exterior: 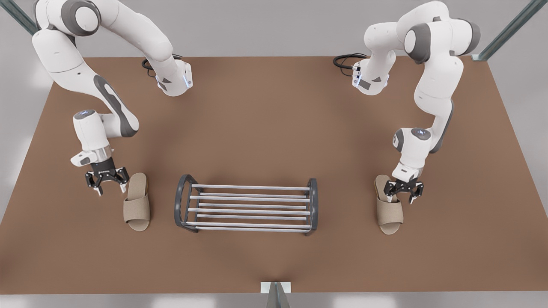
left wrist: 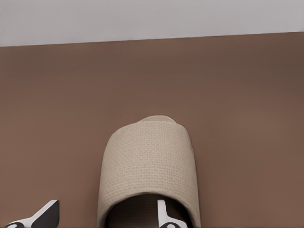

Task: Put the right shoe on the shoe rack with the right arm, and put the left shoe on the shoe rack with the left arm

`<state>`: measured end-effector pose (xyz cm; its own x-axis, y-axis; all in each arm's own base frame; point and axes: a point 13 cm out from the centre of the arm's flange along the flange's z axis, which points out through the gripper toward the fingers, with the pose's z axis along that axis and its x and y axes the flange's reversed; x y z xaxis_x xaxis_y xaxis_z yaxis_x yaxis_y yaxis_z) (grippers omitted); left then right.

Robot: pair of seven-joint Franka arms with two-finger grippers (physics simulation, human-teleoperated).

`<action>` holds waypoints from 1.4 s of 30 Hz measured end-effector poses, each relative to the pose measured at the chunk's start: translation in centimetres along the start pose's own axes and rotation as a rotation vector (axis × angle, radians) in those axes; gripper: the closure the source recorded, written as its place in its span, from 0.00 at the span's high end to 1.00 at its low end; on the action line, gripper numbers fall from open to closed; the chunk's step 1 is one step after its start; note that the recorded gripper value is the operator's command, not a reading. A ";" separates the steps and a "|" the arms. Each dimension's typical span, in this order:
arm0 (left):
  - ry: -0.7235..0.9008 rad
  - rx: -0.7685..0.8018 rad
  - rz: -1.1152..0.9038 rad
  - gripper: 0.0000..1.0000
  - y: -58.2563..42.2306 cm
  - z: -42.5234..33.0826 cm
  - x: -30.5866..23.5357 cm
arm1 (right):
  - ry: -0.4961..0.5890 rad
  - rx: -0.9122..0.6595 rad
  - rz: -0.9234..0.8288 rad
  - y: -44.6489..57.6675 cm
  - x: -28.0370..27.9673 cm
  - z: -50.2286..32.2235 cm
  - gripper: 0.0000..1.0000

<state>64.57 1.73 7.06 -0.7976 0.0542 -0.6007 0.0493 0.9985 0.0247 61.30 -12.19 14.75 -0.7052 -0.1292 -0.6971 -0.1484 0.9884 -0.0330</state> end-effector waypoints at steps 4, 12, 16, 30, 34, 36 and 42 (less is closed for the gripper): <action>0.007 0.002 0.002 1.00 -0.2 0.8 0.4 | 0.020 -0.045 -0.020 2.7 0.9 1.7 1.00; 0.012 0.002 0.002 0.79 -0.1 1.3 0.7 | 0.054 0.006 -0.081 0.8 1.9 2.3 1.00; 0.010 0.001 0.002 0.58 0.0 1.2 0.6 | 0.068 0.035 -0.096 -0.7 2.4 2.8 1.00; -0.019 -0.013 -0.009 0.21 1.1 0.5 -1.1 | 0.074 0.022 -0.093 -0.7 3.0 4.8 1.00; -0.112 -0.026 0.000 0.21 1.4 -3.2 -9.6 | 0.078 0.014 -0.088 -0.5 3.5 5.5 1.00; -0.135 -0.025 0.011 0.21 0.6 -5.8 -13.9 | 0.081 0.011 -0.086 -0.4 3.7 5.8 1.00; -0.108 0.009 0.069 0.21 -6.2 -13.4 -22.3 | 0.080 0.008 -0.071 -0.3 3.8 6.4 1.00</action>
<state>73.96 -5.58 31.01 -0.7229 0.1211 -0.6803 0.1076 0.9922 0.0623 63.09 -12.42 7.57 -0.7465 -0.2046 -0.6331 -0.1947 0.9771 -0.0861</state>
